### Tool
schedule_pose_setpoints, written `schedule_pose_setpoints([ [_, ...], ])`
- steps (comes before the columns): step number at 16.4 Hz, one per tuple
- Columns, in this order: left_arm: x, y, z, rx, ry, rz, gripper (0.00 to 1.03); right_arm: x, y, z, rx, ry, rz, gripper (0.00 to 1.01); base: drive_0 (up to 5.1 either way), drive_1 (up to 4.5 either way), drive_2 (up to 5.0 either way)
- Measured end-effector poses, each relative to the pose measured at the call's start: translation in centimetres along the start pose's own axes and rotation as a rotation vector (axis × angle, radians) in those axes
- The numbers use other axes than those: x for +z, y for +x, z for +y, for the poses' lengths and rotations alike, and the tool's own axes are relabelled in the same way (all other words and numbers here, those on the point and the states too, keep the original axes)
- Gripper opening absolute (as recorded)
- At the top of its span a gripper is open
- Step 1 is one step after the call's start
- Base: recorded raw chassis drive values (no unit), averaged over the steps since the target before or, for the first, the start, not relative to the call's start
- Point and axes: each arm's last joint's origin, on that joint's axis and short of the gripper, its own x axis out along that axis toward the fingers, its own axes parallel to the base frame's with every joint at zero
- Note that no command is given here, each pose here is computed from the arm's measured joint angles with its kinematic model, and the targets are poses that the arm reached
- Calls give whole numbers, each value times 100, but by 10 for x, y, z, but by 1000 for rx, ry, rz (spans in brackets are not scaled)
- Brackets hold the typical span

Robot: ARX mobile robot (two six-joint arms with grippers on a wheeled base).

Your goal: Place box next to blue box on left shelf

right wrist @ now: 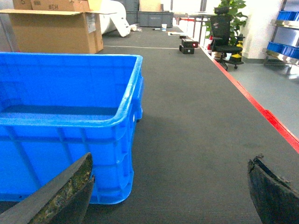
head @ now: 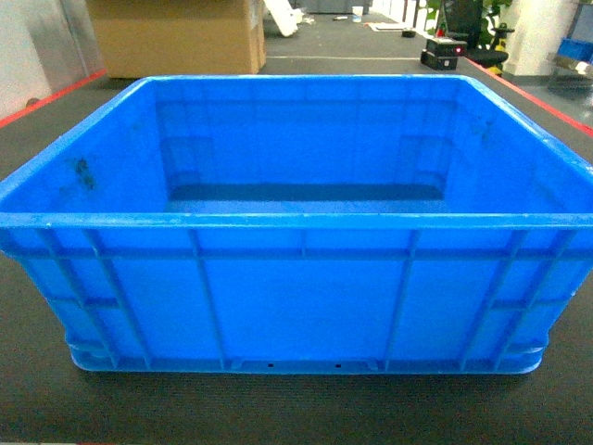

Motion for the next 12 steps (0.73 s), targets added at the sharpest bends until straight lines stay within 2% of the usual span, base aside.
schedule_pose_setpoints([
  [12, 0, 0, 0, 0, 0, 0, 98, 0, 0, 0, 0, 0, 0, 98, 0, 0, 0],
])
